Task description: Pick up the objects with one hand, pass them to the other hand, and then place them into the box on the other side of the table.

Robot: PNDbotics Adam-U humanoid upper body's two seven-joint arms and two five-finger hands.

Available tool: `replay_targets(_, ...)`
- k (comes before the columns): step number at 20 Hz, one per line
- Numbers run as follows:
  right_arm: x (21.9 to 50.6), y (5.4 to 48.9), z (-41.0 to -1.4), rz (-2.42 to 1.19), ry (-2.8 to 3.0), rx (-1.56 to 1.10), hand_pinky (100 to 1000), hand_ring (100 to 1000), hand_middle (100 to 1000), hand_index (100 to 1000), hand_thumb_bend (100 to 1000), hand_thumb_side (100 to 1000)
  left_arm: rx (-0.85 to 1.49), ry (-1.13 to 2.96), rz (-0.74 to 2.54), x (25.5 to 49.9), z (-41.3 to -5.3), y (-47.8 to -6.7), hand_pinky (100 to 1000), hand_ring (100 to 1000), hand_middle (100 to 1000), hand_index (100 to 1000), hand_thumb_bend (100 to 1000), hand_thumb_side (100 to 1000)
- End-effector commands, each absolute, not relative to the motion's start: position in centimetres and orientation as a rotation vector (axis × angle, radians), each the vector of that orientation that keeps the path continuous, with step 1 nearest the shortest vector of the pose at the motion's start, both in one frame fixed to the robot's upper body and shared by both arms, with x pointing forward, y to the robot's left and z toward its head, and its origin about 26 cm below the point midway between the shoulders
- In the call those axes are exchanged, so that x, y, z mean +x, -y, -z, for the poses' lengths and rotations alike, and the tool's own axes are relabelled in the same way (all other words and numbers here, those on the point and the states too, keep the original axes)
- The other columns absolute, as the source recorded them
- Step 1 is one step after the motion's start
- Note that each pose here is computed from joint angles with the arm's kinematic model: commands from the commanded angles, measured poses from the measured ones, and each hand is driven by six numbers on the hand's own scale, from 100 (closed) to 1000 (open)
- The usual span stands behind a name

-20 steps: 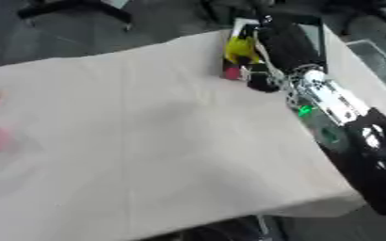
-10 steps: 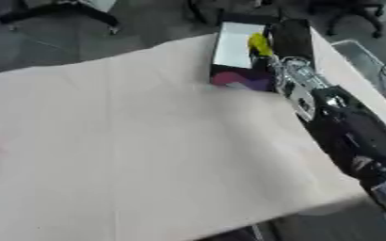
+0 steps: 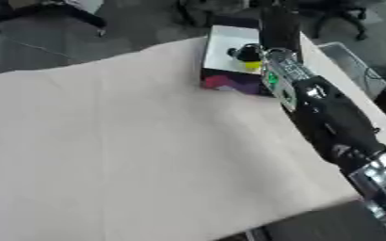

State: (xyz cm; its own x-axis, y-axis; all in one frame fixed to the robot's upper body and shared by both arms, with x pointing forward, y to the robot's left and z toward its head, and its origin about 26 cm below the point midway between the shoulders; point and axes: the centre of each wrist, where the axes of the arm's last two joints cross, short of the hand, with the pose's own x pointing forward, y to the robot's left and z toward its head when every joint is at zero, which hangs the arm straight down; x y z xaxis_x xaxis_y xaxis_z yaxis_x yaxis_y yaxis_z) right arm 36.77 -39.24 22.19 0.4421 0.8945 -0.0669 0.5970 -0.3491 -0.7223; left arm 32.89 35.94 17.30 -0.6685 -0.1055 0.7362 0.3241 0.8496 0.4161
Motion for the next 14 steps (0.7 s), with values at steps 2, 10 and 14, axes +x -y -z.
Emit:
replay_targets(2, 33.7, 34.5, -25.8, -0.801, 1.446, -2.15, 684, 711, 1000, 891, 555, 369, -0.031, 2.201, 0.7, 32.6, -18.6, -38.0, 710, 576, 557, 698, 161, 700)
replay_targets(10, 30.0, 25.6, -23.4, -1.274, 1.786, -1.925, 747, 744, 1000, 875, 472, 386, 0.378, 2.113, 0.956, 32.8, -20.0, -43.5, 712, 597, 589, 733, 220, 516)
replay_targets(14, 29.9, 23.7, -22.1, -1.335, 1.895, -1.81, 738, 742, 1000, 871, 468, 392, 0.573, 1.963, 1.261, 33.6, -19.9, -45.6, 716, 625, 616, 766, 297, 367)
